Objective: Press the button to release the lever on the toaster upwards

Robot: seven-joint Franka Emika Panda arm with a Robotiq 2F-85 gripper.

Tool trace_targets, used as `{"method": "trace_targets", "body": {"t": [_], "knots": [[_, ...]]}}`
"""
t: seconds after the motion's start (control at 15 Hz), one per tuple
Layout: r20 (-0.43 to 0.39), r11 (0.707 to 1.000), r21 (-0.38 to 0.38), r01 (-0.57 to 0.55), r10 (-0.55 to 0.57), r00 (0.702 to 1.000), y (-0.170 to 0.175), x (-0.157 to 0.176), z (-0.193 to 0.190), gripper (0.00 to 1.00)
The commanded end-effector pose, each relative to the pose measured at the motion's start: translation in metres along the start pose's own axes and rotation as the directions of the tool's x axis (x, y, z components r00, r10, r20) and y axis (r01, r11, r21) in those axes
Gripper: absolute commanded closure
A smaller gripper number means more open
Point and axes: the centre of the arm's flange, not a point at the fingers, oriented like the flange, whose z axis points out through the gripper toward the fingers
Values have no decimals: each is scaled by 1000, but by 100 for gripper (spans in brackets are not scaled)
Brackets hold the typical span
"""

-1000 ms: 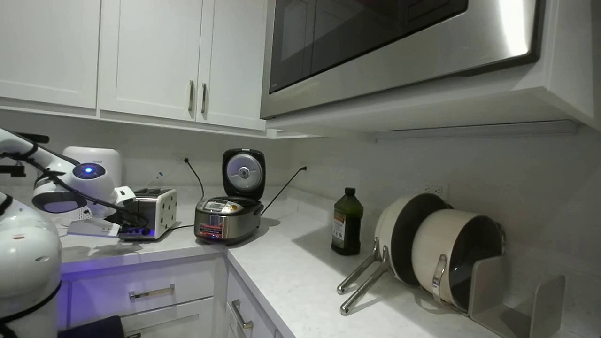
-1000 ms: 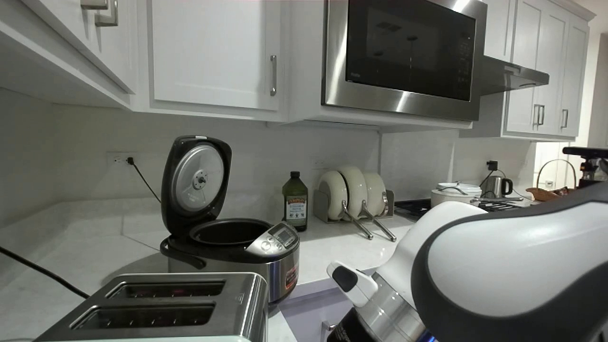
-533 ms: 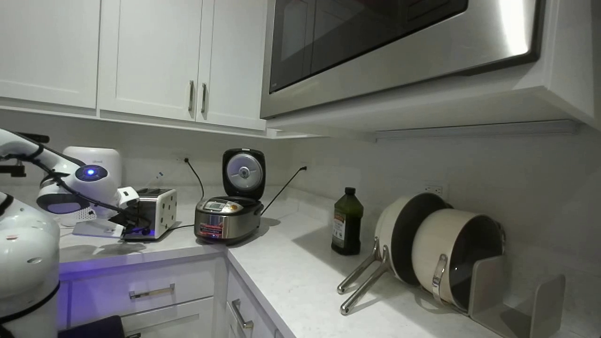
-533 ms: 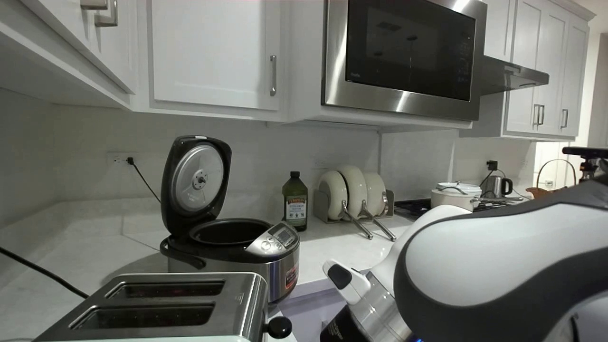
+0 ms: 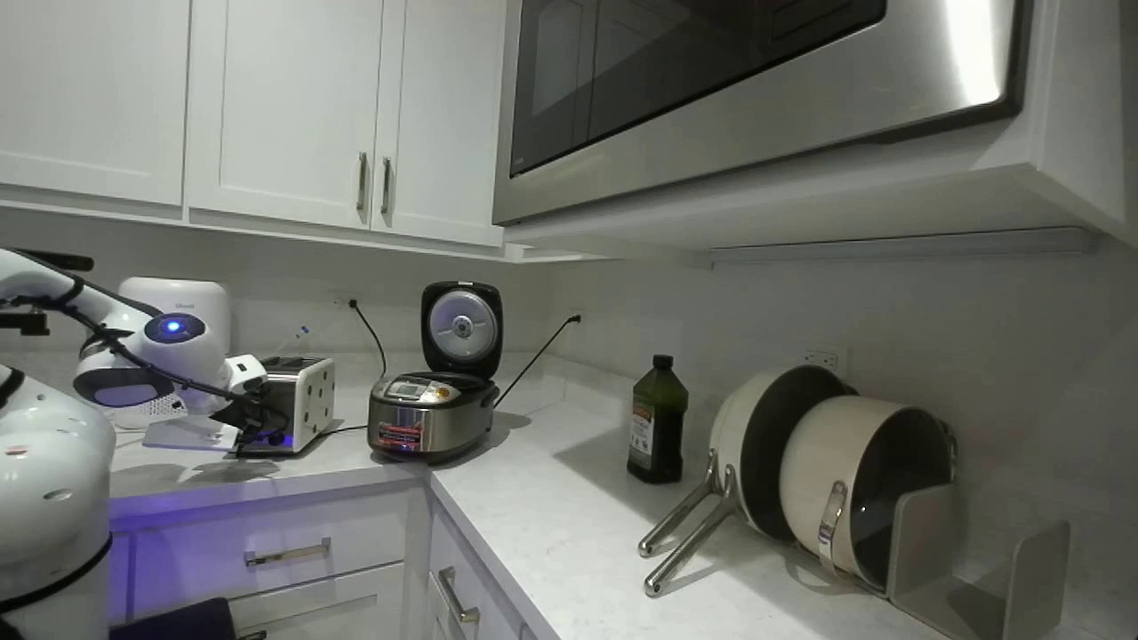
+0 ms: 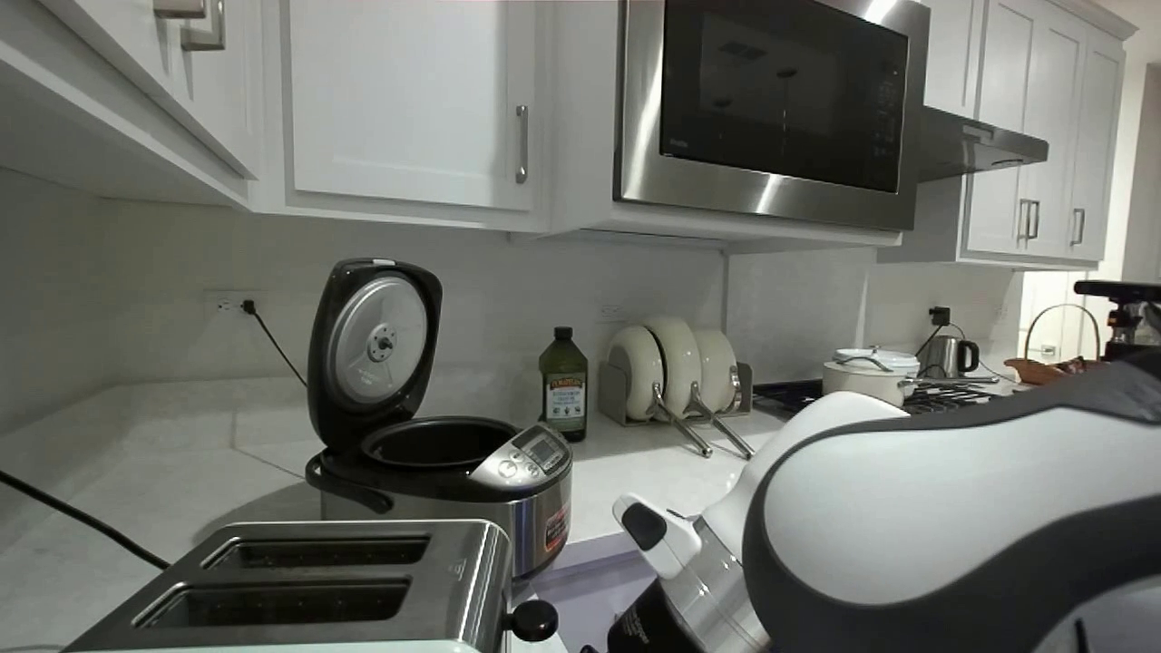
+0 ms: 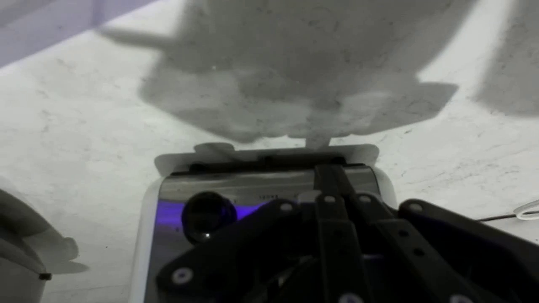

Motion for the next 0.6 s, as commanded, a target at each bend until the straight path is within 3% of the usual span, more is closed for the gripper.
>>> {"method": "trace_targets", "body": {"t": [0.0, 0.27, 0.53], "knots": [[84, 999, -24, -30, 32, 996, 8, 22, -6, 100], [234, 991, -109, -84, 108, 966, 19, 47, -15, 100], [387, 960, -214, -179, 252, 887, 32, 68, -26, 100]]}}
